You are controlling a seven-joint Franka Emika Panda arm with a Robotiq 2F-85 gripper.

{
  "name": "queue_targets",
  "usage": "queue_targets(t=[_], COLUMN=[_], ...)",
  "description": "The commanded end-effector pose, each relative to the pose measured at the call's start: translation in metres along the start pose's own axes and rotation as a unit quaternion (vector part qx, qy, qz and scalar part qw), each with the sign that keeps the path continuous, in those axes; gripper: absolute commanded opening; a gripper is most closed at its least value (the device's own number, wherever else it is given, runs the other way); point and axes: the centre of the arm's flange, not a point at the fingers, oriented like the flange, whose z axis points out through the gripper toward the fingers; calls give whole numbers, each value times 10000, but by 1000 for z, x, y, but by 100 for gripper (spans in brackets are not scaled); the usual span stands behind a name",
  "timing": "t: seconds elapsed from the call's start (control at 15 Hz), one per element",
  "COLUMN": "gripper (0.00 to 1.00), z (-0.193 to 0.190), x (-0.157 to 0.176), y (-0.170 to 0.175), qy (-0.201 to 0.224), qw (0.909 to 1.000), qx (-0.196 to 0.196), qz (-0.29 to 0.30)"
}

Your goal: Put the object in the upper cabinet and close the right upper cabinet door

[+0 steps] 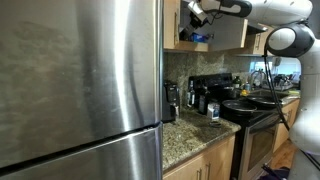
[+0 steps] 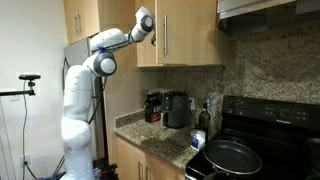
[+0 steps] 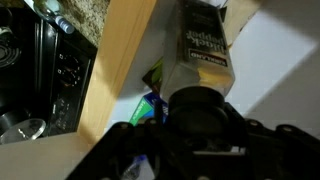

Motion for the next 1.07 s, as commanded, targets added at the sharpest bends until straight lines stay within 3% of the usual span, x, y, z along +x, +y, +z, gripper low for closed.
queue_targets(t=[0.0,0.13,0.4,0.73,1.0], gripper=[33,33,33,33,33], z=[35,46,55,68,95], x=[-7,-10,-17,-14,2], y=[-9,-15,-22,-8,23], qy=[-145,-312,-1462,-2722,-3201], qw=[9999,9994,9887,9605,9432], qx=[-41,-81,15,-125,-421], qz=[60,91,343,556,790])
